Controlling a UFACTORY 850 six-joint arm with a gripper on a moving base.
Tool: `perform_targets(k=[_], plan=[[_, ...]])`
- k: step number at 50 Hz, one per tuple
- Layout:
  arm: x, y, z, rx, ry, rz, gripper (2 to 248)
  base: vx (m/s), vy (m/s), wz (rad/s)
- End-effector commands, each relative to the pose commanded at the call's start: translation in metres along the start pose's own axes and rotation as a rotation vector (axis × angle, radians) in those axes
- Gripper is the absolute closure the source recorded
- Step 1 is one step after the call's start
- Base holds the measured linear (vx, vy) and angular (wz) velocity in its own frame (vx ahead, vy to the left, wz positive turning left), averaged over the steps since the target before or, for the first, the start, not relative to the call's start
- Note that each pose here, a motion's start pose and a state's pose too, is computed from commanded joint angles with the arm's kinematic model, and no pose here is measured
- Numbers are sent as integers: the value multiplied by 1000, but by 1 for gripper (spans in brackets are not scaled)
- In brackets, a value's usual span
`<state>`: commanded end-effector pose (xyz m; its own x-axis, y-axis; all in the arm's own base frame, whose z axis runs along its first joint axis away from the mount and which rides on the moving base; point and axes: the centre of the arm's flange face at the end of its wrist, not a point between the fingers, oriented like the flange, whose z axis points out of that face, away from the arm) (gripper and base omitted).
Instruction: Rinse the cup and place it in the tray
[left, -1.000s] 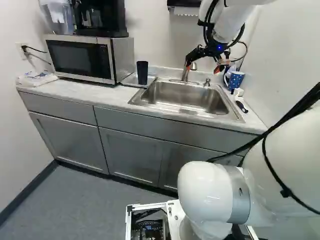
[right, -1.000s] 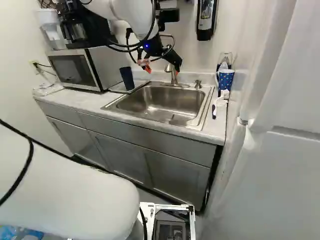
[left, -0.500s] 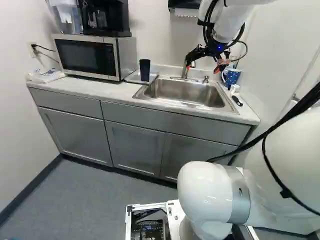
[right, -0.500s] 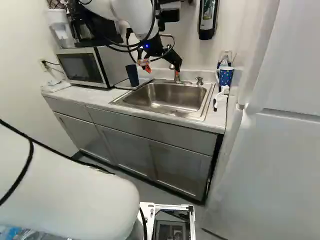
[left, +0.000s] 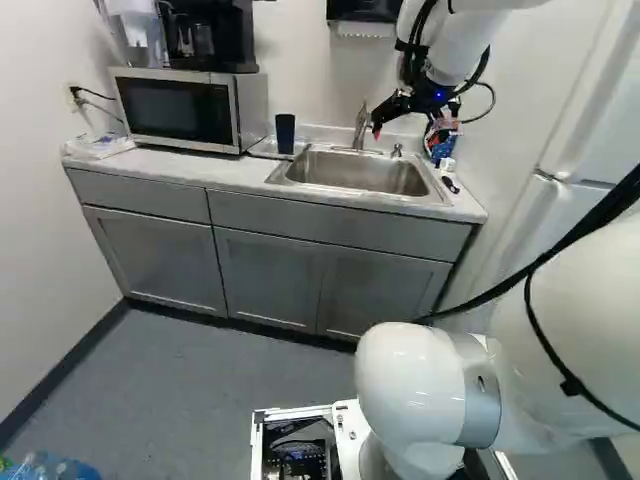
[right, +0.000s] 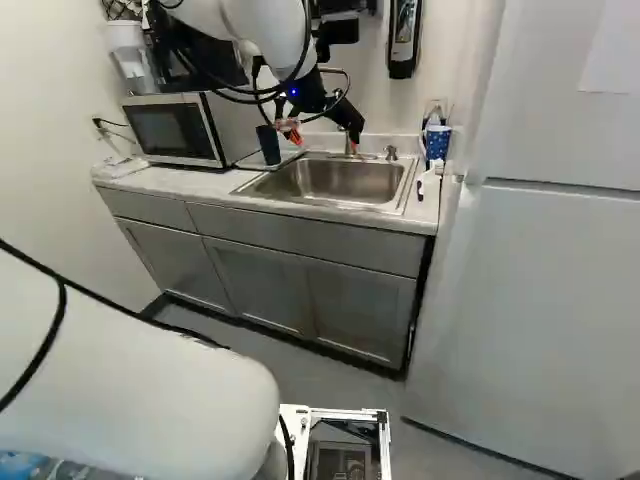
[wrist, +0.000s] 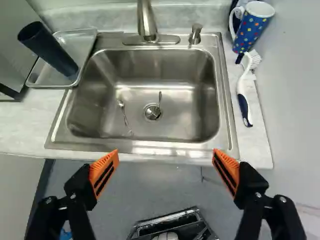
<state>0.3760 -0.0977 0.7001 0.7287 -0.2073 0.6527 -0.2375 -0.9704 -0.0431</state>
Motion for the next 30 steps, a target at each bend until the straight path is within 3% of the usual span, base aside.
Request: perform_targets(k=[30], plan=[[0,0,0,0,0,0,3,-228,35,-209]])
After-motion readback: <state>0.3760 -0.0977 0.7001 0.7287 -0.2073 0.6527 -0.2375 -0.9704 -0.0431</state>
